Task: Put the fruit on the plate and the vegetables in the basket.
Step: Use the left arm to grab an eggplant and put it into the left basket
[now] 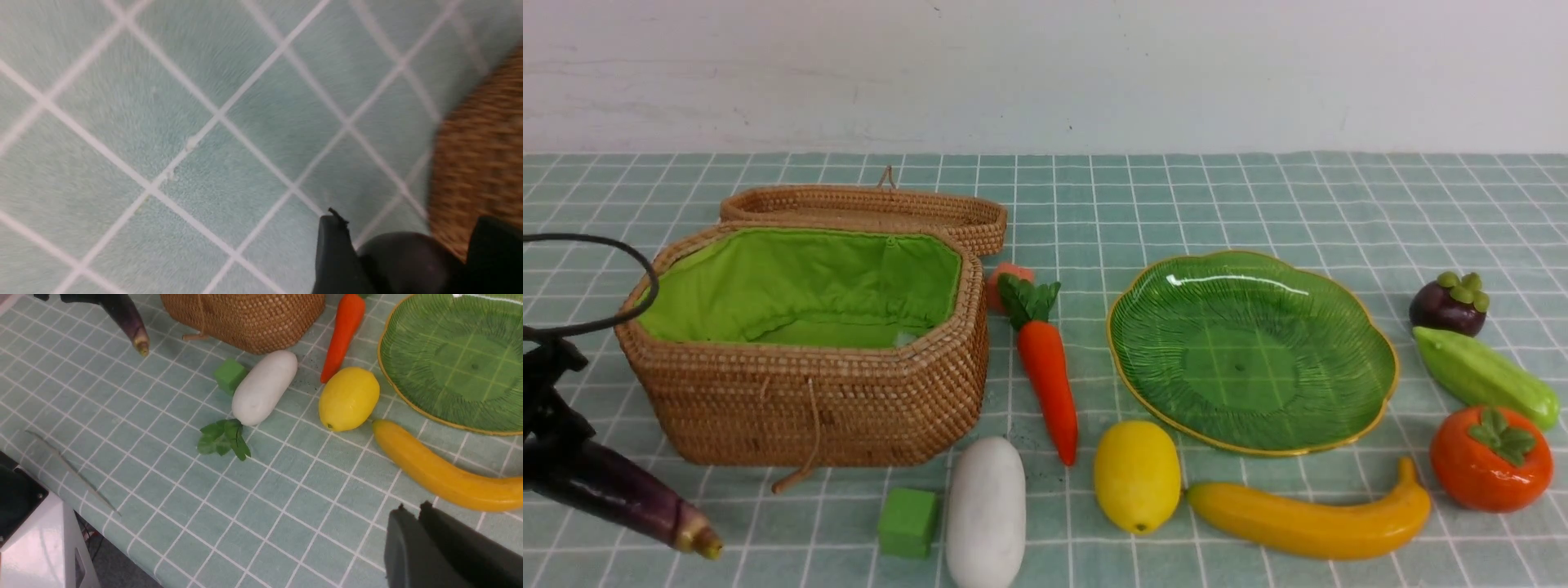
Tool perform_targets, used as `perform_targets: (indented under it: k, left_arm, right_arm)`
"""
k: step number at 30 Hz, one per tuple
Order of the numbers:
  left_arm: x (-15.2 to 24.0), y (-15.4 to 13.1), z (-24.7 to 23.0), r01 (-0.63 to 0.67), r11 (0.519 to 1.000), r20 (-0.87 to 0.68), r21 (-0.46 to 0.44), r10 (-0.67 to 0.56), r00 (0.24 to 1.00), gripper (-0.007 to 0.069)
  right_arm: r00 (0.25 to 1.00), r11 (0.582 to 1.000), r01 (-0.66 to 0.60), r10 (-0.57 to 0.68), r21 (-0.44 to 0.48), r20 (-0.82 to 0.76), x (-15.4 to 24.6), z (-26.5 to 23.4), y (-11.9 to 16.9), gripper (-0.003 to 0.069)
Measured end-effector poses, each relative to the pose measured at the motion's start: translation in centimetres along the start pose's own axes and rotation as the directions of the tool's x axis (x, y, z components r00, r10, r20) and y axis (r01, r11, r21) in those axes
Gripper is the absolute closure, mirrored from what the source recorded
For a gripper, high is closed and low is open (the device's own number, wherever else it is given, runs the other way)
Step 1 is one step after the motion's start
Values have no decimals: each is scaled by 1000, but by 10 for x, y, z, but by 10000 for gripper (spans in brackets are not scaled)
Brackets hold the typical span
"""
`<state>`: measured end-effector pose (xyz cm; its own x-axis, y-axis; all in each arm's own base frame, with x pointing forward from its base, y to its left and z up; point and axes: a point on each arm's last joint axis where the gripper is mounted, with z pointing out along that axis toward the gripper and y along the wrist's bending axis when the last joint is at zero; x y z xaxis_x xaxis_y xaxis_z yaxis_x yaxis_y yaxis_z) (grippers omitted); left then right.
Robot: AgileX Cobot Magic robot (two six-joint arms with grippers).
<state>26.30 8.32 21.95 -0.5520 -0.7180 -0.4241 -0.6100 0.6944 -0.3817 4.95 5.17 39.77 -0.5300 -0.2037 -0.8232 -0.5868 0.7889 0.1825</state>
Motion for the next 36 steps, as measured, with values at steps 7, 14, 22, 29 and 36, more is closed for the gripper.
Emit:
perform_targets:
  k: [7, 14, 22, 29, 36]
  left_arm:
    - [-5, -24, -95, -144, 982, 276, 123, 106, 955, 233]
    - [-12, -106, -179, -722, 683, 554, 111, 561, 615, 233]
    - [9, -200, -151, -981, -76, 515, -179, 843, -159, 233]
    - [31, -223, -66, -882, -420, 306, -215, 829, -469, 233]
    - [39, -233, -27, -861, -461, 290, -215, 812, -507, 233]
  right_arm:
    - [997, 1000, -15, 16, -12, 78, -7, 0, 1, 608]
    - [993, 1000, 17, -17, 1, 118, -11, -1, 0, 603]
    - [983, 987, 128, -139, 100, 118, -13, -5, -6, 601]
    - [974, 983, 145, -162, 114, 159, -21, -14, -2, 593]
    - [974, 983, 145, -162, 114, 159, -21, -14, -2, 586]
